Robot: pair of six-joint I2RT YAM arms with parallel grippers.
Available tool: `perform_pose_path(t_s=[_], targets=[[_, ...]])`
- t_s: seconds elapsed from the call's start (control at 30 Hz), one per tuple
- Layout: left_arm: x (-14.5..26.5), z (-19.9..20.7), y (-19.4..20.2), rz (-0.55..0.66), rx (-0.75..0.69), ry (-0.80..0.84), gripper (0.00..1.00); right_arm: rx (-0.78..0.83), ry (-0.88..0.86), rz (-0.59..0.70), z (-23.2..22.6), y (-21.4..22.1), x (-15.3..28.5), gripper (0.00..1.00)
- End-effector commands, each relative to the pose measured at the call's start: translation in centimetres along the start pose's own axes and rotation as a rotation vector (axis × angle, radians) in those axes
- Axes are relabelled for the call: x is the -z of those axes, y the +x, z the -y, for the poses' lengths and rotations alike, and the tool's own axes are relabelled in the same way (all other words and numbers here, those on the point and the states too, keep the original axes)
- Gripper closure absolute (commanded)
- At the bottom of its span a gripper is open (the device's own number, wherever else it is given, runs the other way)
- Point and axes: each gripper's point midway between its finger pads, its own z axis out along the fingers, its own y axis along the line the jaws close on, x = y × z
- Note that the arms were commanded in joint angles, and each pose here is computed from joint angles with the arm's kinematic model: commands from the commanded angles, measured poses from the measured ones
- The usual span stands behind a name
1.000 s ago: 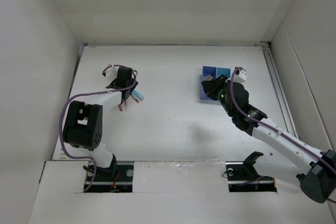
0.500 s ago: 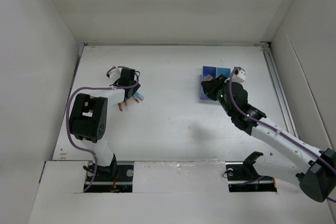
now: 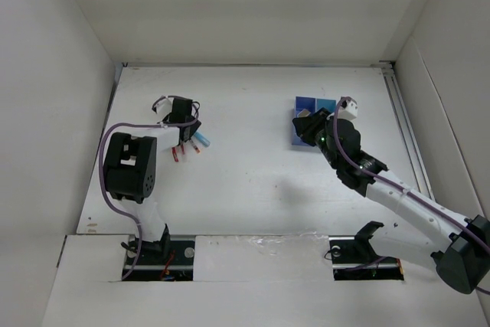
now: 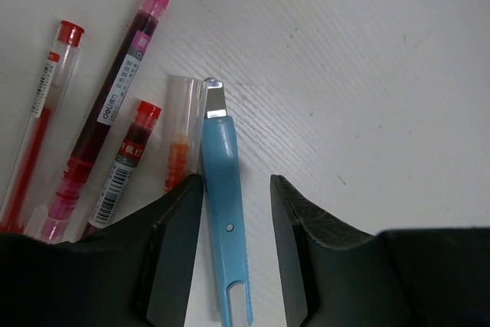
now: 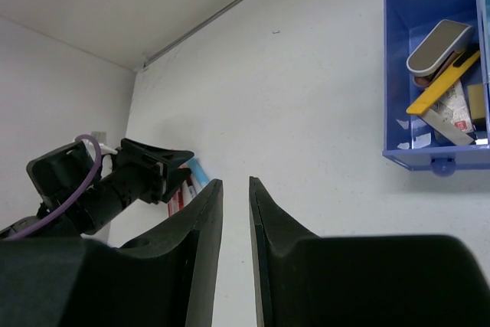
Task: Sort the stationery into containers
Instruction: Pick up the pen from the center of the board.
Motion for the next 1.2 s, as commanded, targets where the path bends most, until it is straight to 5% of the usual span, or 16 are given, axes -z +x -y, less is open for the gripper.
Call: perform_pose_path(t_s=[0.0,0.47,1.17], targets=[[-0.4,0.9,-0.7,0.005,-0.021,0.013,0.63,-0.016,-0.060,0.048,-2.5,-1.9,0.2,0.74],[-1.4,1.9,-0.1,-0.056,-0.178,-0.006,0.78,-0.016,-0.067,0.041,-2.6,-1.8,0.2,0.74],[-1.7,2.1,1.0,-0.077,-0.374,-0.062,0.65,-0.029,-0.094,0.065,-3.2,-2.7,1.4,0.74]])
